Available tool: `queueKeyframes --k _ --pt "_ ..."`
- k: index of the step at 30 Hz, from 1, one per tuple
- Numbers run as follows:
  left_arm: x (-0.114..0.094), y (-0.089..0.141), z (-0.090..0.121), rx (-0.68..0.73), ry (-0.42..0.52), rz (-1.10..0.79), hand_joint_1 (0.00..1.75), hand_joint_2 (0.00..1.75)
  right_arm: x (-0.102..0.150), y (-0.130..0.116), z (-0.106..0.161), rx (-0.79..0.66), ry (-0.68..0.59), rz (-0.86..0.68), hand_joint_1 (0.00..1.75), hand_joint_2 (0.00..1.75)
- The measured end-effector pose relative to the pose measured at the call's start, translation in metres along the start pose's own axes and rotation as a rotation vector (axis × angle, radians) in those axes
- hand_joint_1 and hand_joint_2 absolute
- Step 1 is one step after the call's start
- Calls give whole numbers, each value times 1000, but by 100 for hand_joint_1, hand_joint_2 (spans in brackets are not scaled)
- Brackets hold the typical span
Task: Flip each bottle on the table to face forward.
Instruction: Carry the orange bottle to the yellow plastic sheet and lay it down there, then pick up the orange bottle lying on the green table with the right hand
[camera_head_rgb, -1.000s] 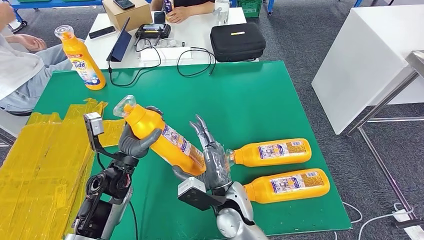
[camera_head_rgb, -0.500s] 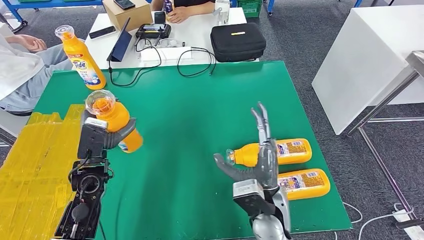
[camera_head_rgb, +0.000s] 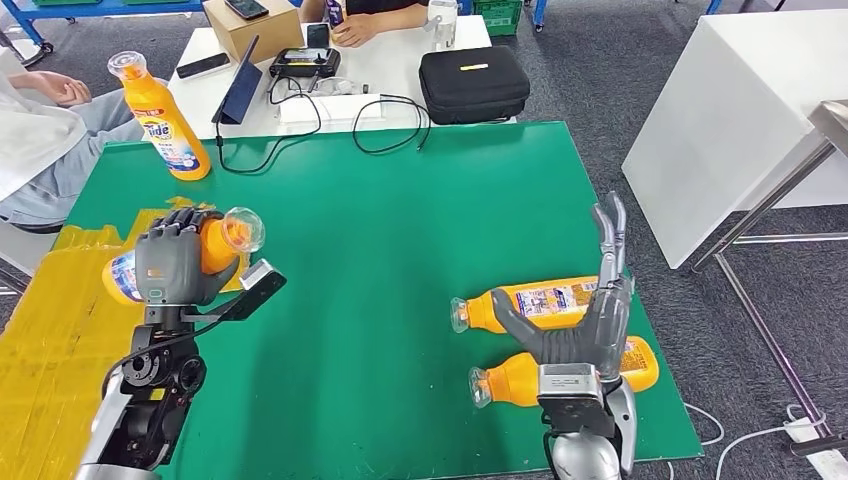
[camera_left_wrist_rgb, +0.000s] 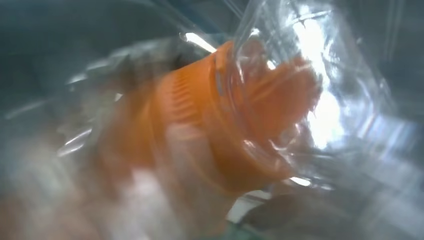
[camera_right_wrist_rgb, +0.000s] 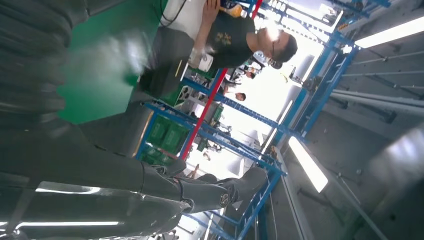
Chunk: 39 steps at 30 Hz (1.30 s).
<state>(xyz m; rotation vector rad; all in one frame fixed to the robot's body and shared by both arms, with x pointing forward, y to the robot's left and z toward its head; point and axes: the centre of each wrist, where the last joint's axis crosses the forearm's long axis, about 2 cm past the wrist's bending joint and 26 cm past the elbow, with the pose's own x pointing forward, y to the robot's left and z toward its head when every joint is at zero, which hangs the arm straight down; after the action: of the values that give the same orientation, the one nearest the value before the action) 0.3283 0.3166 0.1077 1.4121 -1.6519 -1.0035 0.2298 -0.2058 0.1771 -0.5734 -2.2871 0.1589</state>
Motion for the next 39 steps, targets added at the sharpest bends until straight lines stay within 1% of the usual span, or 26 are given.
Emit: queueKeyframes --k 4,8,15,18,23,27,34,39 --pt "-21 -19 19 -112 -36 -95 175 175 -6 -10 -2 -23 -6 9 0 175" --pt "-41 -35 44 -228 -85 -194 175 175 -10 -16 -2 -34 -16 13 0 175" --pt "-65 -51 77 -369 -109 -245 175 175 -15 -19 -6 -40 -32 17 0 175" --pt "-71 -54 85 -404 -123 -255 175 175 -17 -19 -7 -35 -35 17 0 175" --pt "-77 -55 87 -423 -123 -260 174 175 -19 -18 -8 -27 -37 18 0 175" --pt "-78 -56 90 -436 -124 -259 0 175 -21 -17 -9 -19 -34 14 0 175" --pt "-77 -59 96 -462 -116 -264 0 175 -26 -15 -11 -9 -31 16 0 175" --pt "-72 -63 96 -474 -113 -227 0 175 -28 -14 -11 -2 -26 17 0 175"
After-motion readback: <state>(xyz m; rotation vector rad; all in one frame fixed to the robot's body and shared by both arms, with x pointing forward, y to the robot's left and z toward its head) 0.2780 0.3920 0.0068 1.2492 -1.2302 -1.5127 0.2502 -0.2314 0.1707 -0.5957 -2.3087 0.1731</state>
